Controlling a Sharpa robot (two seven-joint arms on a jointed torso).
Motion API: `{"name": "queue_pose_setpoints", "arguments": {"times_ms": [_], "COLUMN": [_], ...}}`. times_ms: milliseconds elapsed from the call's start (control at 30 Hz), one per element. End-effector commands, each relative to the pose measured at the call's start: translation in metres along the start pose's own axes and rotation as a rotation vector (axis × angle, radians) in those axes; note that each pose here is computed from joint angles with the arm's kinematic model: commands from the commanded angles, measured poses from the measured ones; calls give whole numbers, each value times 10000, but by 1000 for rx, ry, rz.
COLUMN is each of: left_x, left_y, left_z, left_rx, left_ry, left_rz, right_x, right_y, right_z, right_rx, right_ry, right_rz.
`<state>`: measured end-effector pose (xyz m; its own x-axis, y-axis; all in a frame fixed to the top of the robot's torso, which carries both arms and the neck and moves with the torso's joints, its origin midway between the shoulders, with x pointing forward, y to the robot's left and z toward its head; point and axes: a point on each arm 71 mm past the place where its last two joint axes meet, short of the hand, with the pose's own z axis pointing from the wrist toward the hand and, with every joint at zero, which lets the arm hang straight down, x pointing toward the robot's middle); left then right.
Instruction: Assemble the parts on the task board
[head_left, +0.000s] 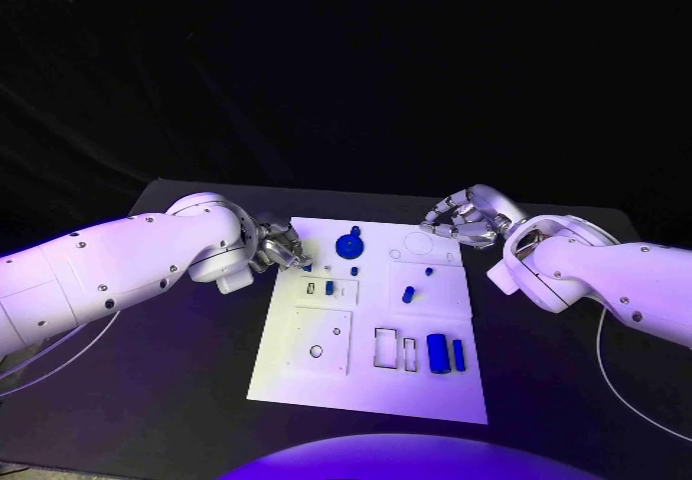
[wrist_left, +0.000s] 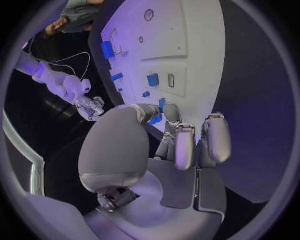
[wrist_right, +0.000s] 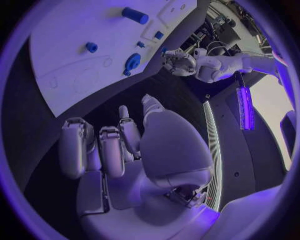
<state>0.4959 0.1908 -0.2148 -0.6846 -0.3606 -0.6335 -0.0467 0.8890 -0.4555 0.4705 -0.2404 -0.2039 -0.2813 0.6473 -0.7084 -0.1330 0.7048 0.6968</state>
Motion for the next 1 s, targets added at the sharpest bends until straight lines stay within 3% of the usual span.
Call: {"name": "queue_pose_setpoints", "arguments": {"times_ms": [33, 467, 1000], "left_x": [26, 226, 265], "left_y": [-41, -10, -16], "left_z": [-16, -1, 40], "left_rx": [36, -15, -36], "left_ry": [-41, 46, 66], "left_rz": [16, 75, 120], "right_x": [12, 20, -4], "right_y": [-1, -12, -26], "right_z": [-4, -3, 9], "right_rx": [-7, -6, -13], "right_ry": [4, 4, -16], "right_rz": [0, 2, 38]}}
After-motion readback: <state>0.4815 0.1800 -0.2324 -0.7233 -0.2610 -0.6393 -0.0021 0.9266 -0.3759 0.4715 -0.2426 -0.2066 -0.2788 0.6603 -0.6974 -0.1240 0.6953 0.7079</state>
